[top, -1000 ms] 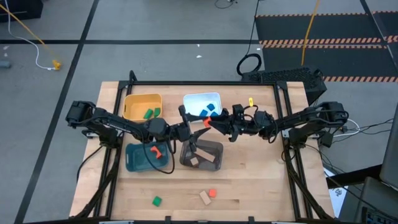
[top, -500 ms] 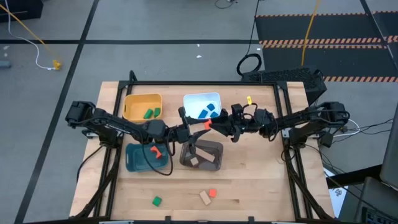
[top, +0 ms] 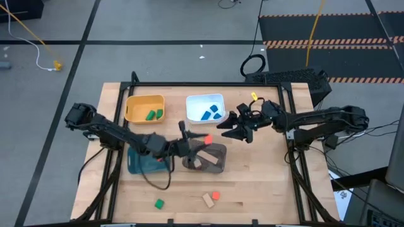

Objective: Sort & place blocks by color
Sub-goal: Put the top orange block into the blue bin

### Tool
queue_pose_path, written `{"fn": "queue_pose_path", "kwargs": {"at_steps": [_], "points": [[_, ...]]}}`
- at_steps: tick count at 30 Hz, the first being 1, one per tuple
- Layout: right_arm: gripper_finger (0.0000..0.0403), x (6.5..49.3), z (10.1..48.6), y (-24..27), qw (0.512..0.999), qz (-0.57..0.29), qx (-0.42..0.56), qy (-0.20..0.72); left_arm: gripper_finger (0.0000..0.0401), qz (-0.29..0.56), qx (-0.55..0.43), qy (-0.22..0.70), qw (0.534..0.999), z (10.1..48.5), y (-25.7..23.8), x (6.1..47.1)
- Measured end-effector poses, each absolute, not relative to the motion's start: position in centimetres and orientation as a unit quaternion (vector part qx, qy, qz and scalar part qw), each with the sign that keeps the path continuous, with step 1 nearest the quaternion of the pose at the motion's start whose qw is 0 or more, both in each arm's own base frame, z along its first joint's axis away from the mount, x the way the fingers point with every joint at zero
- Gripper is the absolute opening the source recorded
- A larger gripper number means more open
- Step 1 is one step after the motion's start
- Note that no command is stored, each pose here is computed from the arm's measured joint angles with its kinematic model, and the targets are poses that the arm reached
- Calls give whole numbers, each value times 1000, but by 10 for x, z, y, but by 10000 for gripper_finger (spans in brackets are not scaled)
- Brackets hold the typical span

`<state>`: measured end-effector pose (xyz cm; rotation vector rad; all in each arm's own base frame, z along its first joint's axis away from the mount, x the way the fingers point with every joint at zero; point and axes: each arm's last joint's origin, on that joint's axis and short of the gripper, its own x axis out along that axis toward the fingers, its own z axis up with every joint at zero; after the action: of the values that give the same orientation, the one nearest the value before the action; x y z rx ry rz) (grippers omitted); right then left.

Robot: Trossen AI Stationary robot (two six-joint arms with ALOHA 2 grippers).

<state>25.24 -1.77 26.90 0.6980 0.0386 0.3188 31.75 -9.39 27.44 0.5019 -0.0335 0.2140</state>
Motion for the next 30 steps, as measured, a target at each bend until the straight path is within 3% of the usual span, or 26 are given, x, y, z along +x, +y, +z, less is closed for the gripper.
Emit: {"fn": "queue_pose_path", "kwargs": {"at_steps": [4, 9, 13, 21, 30], "points": [[283, 248, 265, -17, 930, 142, 334, 53, 143, 117, 199, -5, 973, 280, -114, 303], [282, 248, 259, -17, 931, 132, 330, 78, 143, 275, 37, 19, 961, 286, -127, 273], [282, 248, 255, -17, 933, 126, 322, 98, 143, 347, -21, 22, 938, 280, -139, 251], [281, 248, 253, -17, 936, 123, 313, 107, 143, 313, -141, 44, 938, 259, -149, 230], [281, 247, 251, -17, 939, 122, 302, 113, 145, 274, -275, 263, 883, 223, -136, 216]]}}
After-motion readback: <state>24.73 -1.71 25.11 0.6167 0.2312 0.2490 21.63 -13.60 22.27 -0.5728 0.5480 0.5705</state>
